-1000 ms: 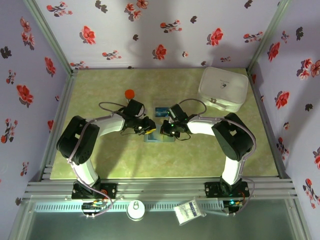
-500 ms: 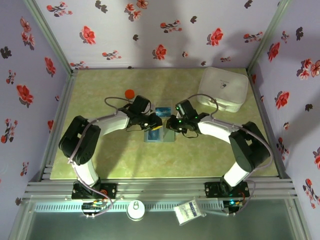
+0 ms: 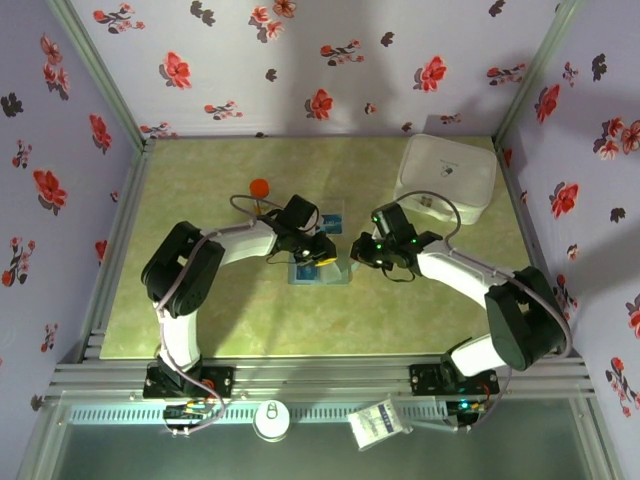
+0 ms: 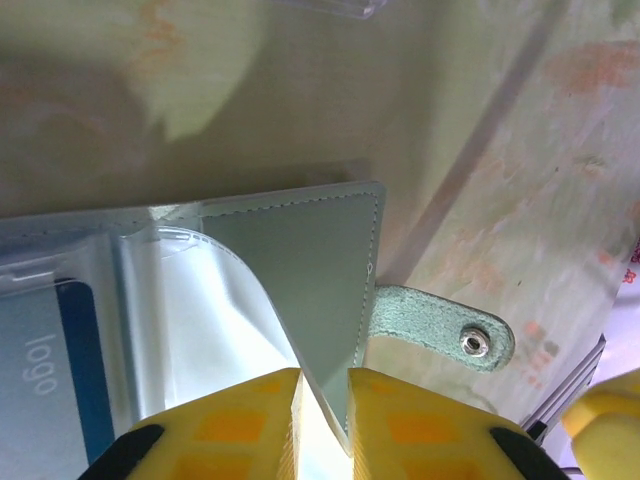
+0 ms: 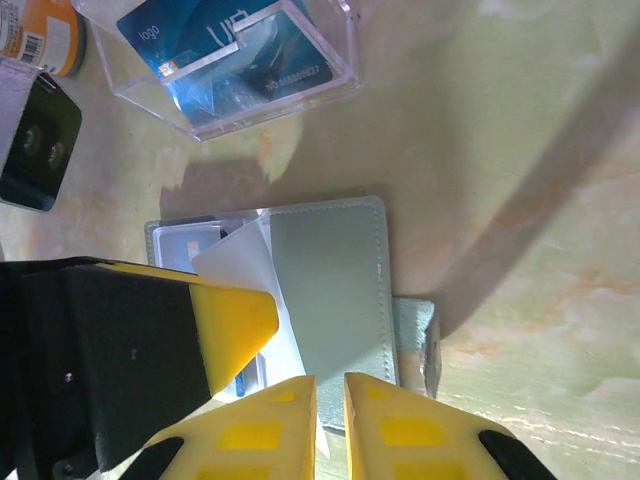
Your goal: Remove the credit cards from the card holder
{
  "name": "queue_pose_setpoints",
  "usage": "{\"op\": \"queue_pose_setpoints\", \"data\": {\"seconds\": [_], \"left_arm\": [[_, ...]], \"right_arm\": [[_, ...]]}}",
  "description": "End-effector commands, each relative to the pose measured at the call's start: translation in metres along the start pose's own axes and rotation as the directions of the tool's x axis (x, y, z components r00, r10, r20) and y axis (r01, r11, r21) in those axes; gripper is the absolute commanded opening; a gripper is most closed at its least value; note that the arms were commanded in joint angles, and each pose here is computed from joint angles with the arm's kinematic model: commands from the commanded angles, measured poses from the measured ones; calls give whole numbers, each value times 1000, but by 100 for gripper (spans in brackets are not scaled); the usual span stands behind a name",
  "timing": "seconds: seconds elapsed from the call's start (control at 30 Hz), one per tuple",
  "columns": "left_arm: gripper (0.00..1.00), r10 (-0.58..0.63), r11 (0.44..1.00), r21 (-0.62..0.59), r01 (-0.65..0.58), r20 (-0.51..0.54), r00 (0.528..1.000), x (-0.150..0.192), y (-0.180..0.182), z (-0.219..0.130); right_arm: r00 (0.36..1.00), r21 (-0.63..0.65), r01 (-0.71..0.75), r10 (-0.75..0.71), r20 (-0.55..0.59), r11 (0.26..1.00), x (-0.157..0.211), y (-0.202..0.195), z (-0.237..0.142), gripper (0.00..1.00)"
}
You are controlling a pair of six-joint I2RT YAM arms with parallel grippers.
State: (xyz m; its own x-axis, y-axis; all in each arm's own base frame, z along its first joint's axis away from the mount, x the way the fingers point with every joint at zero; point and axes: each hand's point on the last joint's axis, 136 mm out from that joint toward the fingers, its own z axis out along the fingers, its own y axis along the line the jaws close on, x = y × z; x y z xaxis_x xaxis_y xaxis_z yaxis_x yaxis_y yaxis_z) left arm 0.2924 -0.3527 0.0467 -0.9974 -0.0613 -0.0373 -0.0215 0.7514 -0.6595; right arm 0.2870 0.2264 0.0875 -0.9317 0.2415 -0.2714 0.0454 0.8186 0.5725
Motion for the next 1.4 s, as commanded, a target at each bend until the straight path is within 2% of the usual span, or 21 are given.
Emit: {"op": "queue_pose_setpoints", "data": {"seconds": [0.0, 0.27, 0.57, 1.07, 1.37], "left_arm": [[21, -16, 1000, -5, 16, -16, 1000, 0, -3, 6], [29, 23, 1000, 13, -23, -4, 1000, -7, -21, -5], [30, 40, 999, 27, -40, 19, 999, -16, -27, -20], [29, -28, 1000, 10, 27, 80, 996, -15, 25, -60], [23, -74, 997, -3, 75, 104, 992, -7, 56, -72]], "right_arm": [[1000, 27, 12, -12, 12, 1000, 1, -10, -7, 17], [1000, 18, 2, -2, 6, 1000, 1, -9, -6, 18], [1000, -7, -13, 13, -2, 1000, -2, -1, -2, 20], [997, -52, 0, -4, -78, 999, 3, 34, 38, 21], [989, -72, 30, -40, -144, 997, 16, 62, 68, 22]]}}
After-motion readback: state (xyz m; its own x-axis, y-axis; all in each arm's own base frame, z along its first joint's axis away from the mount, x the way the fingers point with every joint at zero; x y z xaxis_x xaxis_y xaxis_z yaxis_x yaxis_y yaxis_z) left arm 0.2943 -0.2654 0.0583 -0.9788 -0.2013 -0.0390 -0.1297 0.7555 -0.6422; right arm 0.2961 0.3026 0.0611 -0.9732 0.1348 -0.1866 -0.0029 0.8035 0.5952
